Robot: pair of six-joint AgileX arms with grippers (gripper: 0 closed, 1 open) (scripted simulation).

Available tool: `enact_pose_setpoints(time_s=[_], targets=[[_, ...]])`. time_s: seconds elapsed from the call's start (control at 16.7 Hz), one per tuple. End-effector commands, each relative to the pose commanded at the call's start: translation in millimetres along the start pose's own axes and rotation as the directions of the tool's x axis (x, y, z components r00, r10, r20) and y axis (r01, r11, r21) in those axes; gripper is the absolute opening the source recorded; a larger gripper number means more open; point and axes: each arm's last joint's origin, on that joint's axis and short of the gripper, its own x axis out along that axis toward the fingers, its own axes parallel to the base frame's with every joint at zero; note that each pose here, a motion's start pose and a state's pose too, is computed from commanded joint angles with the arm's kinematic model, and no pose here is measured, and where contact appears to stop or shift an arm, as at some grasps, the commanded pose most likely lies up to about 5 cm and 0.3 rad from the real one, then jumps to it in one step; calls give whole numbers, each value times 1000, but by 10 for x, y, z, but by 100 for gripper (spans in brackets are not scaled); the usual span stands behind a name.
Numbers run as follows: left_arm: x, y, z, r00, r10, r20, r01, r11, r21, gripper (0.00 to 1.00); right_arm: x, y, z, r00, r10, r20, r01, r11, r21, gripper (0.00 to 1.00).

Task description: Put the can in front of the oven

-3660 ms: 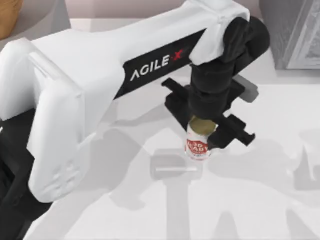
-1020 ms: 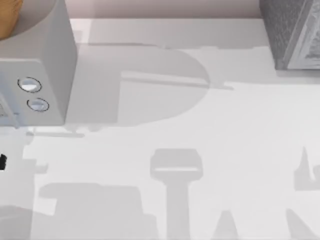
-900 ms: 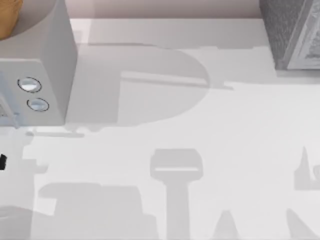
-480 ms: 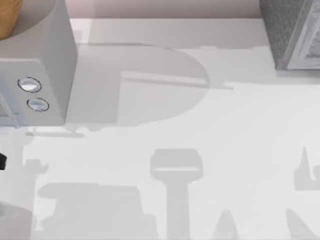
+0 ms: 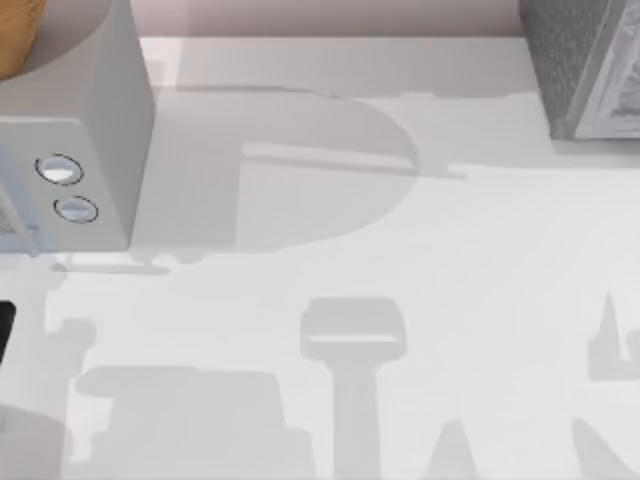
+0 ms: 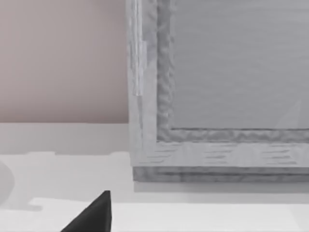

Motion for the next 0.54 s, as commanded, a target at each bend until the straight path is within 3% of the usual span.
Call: enact_pose_setpoints(time_s=[0.54], targets=[[-399, 0, 0, 1000, 0, 0, 0, 1000, 0, 100, 0, 0, 0, 1000, 0, 0, 0, 1000, 0, 100]])
